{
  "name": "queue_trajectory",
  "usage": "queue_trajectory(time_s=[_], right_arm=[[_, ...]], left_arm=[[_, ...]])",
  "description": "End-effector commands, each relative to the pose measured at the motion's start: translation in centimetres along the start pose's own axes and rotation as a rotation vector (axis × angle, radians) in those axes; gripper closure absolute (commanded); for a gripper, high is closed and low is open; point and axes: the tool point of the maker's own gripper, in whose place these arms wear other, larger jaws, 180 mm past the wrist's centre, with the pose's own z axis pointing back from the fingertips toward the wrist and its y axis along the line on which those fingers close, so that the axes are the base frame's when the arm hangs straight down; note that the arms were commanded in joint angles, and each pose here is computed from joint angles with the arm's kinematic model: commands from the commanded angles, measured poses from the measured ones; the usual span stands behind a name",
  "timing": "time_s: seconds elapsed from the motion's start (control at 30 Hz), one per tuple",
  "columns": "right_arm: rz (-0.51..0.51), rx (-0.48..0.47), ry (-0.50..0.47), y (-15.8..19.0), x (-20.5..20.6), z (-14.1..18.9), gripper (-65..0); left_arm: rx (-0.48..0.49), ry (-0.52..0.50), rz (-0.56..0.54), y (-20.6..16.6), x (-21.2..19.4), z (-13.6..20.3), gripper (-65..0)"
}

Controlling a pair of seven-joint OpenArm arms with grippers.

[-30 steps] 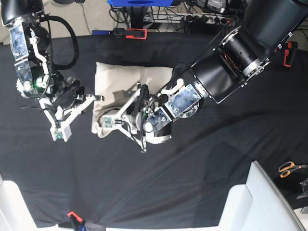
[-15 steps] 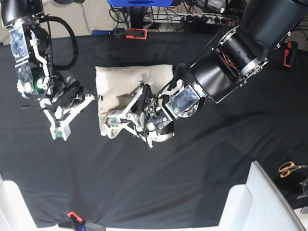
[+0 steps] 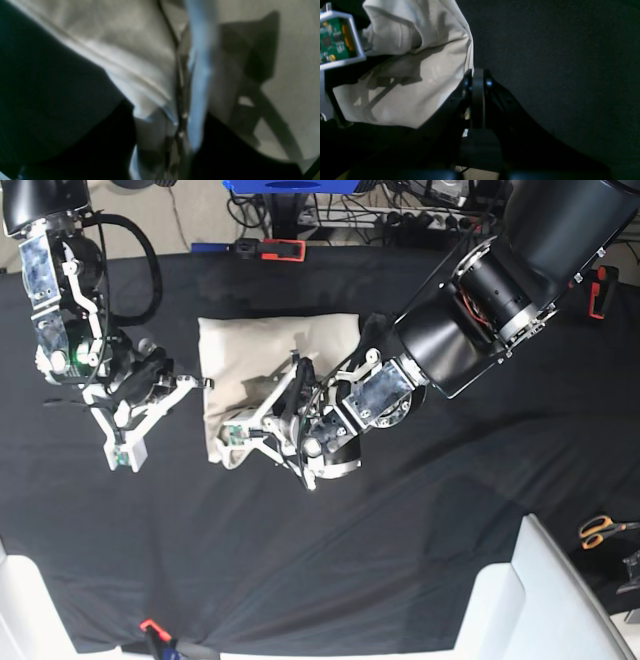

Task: Fold the T-shirt properly
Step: 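Press the folded edge down onto the shirt with the left gripper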

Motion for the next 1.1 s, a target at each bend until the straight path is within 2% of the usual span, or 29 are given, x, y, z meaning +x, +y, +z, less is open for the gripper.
queue_trajectory(time_s=[0.0,0.27,0.3,0.5,0.73,0.8,0.97,1.07], right_arm=[[0.004,0.000,-0.044,-0.1,1.4,0.4,-0.2],[0.004,0.001,-0.044,-0.1,1.3,0.4,-0.2],[0.004,0.001,-0.044,-0.1,1.3,0.4,-0.2],[0.005,0.002,-0.044,-0.1,1.3,0.4,-0.2],[0.008,0.003,-0.045,-0.1,1.4,0.4,-0.2],[0.008,0.003,-0.045,-0.1,1.4,0.4,-0.2],[0.008,0.003,-0.045,-0.1,1.4,0.4,-0.2],[0.008,0.003,-0.045,-0.1,1.4,0.4,-0.2]], left_arm=[[0.033,-0.008,-0.009,1.6,0.6,0.8,0.0],[0.069,-0.011,-0.012,3.5,0.9,1.7,0.0],[0.069,-0.012,-0.012,3.5,1.0,1.7,-1.6],[0.097,-0.017,-0.019,5.0,1.3,2.4,-22.2],[0.124,-0.017,-0.032,6.3,1.7,3.1,-39.0],[0.148,-0.014,-0.037,7.3,1.7,3.6,-41.0],[0.232,0.050,-0.100,9.2,0.9,4.3,-41.1],[0.273,0.053,-0.124,10.5,1.2,5.0,-40.8]])
